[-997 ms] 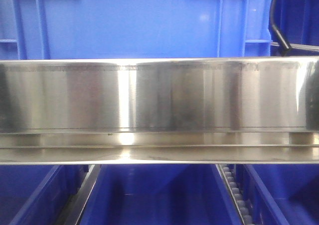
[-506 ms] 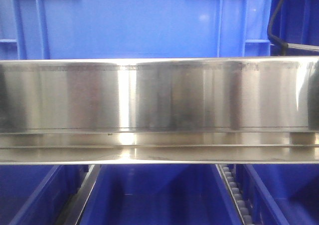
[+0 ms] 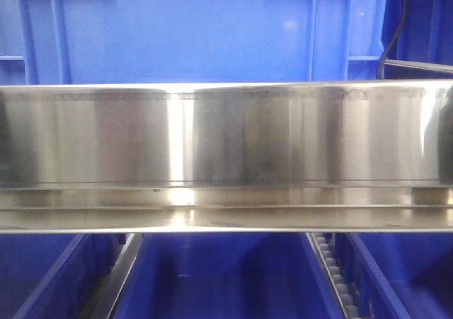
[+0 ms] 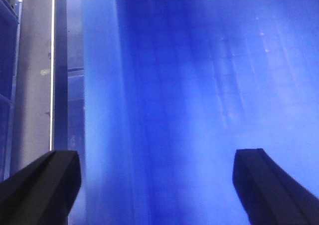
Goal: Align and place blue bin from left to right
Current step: 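Close both grippers on opposite side walls of the blue bin, then lift the blue bin with both grippers and pull it off the shelf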
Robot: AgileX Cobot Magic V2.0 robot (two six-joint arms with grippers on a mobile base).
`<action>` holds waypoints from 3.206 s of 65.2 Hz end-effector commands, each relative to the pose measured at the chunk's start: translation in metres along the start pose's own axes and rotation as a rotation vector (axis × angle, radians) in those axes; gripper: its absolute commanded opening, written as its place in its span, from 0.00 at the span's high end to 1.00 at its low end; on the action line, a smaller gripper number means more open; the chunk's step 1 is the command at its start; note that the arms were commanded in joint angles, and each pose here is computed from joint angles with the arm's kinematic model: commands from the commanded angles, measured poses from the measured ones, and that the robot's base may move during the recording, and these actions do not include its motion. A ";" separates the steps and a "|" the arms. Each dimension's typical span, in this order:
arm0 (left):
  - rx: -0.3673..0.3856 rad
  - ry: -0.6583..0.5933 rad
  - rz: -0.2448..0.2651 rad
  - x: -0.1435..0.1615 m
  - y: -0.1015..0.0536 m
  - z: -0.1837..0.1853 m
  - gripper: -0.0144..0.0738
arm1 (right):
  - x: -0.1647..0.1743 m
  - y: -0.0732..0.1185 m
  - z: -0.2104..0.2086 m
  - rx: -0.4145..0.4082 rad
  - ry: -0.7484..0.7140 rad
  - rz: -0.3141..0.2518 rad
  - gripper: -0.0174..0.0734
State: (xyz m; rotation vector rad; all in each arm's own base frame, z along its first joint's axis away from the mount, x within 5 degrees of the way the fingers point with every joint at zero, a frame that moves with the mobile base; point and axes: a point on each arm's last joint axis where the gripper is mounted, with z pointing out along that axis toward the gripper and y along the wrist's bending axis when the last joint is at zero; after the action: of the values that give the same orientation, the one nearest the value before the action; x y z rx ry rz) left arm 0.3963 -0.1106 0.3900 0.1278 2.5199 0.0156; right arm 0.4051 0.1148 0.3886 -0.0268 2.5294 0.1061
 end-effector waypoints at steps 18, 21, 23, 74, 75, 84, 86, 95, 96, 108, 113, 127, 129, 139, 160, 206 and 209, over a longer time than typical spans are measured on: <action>-0.001 -0.022 -0.014 -0.003 0.003 -0.005 0.93 | -0.003 -0.003 -0.006 0.002 -0.029 0.002 0.99; -0.003 -0.023 -0.013 -0.003 0.003 -0.005 0.96 | -0.003 -0.003 -0.006 0.002 -0.029 0.002 0.98; -0.003 -0.023 -0.013 -0.003 0.003 -0.005 0.96 | -0.003 -0.003 -0.006 0.002 -0.029 0.002 0.97; 0.013 -0.129 -0.030 -0.002 0.012 -0.057 0.96 | -0.004 -0.007 -0.047 -0.006 -0.112 0.006 0.97; 0.013 -0.131 -0.030 -0.002 0.012 -0.058 0.96 | -0.004 -0.007 -0.049 -0.007 -0.115 0.006 0.98; 0.028 -0.187 -0.041 -0.004 0.014 -0.080 0.96 | -0.003 -0.010 -0.069 -0.008 -0.157 0.007 0.98; 0.030 -0.202 -0.044 -0.005 0.015 -0.085 0.96 | -0.003 -0.011 -0.074 -0.011 -0.167 0.008 0.98; 0.052 -0.273 -0.056 -0.008 0.017 -0.110 0.96 | -0.001 -0.013 -0.096 -0.019 -0.211 0.012 0.98; 0.053 -0.283 -0.057 -0.009 0.018 -0.113 0.96 | -0.001 -0.014 -0.098 -0.020 -0.215 0.013 0.98; 0.097 -0.331 -0.072 -0.010 0.017 -0.133 0.96 | 0.000 -0.016 -0.122 -0.031 -0.271 0.018 0.98; 0.110 -0.328 -0.074 -0.009 0.016 -0.133 0.96 | -0.002 -0.016 -0.129 -0.037 -0.295 0.019 0.98; 0.142 -0.324 -0.060 -0.008 0.007 -0.134 0.96 | -0.005 -0.016 -0.132 -0.038 -0.324 0.018 0.98; 0.143 -0.325 -0.057 -0.008 0.006 -0.134 0.96 | -0.005 -0.016 -0.130 -0.036 -0.318 0.018 0.98; 0.142 -0.325 -0.053 -0.008 0.004 -0.134 0.96 | -0.006 -0.015 -0.119 -0.028 -0.286 0.016 0.98; 0.157 -0.322 -0.055 -0.007 0.003 -0.134 0.96 | -0.011 -0.016 -0.118 -0.012 -0.337 0.007 0.98; 0.168 -0.320 -0.057 -0.007 0.002 -0.135 0.96 | -0.012 -0.016 -0.119 -0.014 -0.346 0.007 0.98; 0.168 -0.320 -0.057 -0.007 0.002 -0.135 0.96 | -0.012 -0.016 -0.119 -0.014 -0.346 0.007 0.98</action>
State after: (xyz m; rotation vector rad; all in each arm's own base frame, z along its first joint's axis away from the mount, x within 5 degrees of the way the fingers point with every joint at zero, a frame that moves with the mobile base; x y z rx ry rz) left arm 0.3382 -0.1024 0.4806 0.0404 2.3169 -0.1432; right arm 0.3447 0.0979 0.4752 0.0092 2.3268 0.1847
